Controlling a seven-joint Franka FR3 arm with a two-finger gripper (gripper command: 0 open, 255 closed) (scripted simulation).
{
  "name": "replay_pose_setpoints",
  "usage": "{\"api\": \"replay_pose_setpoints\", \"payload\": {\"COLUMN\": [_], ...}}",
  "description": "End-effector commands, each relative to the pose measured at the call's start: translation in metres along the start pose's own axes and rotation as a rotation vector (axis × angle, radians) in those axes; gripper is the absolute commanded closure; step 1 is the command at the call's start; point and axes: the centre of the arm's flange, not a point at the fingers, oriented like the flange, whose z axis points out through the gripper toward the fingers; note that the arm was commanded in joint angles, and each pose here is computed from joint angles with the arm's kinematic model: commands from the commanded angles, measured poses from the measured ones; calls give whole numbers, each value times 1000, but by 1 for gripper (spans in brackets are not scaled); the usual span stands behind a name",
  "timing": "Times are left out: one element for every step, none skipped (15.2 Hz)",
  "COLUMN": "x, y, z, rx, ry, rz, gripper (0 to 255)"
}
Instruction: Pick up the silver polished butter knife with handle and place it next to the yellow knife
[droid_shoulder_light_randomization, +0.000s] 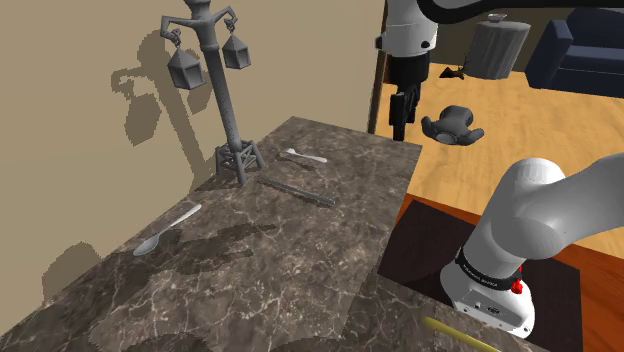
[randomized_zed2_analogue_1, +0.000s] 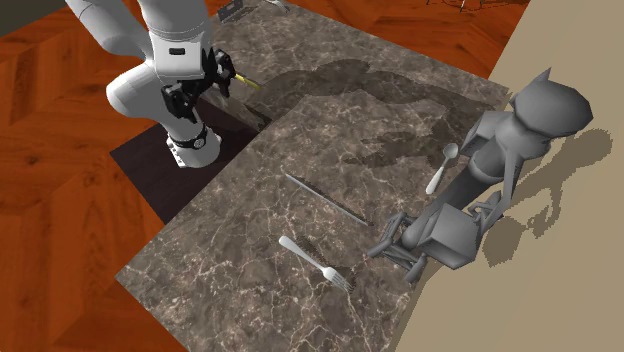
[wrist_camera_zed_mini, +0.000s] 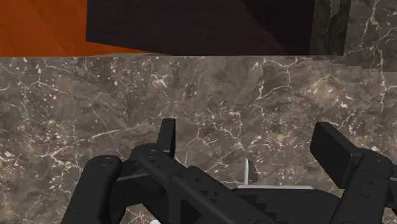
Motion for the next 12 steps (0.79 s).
{"api": "replay_pose_setpoints", "payload": {"x": [0, 11, 23, 34, 46, 57, 68, 80, 91, 102, 114, 125], "y": [0, -3, -6, -9, -12, -15, -18, -21, -24, -27, -30, -33], "z": [0, 6, 12, 18, 24, 30, 36, 42, 49, 55, 61, 67], "rx": [0, -1, -2, -3, -4, -6, -7, -8, -9, -10, -11, -12], "ry": [0, 0, 0, 0, 0, 0, 0, 0, 0, -1, -1, -1], "rz": [0, -1, -3, -4, -6, -7, -8, -10, -11, -13, -14, -15], "gripper": [0, 0, 0, 0, 0, 0, 0, 0, 0, 0, 0, 0]}}
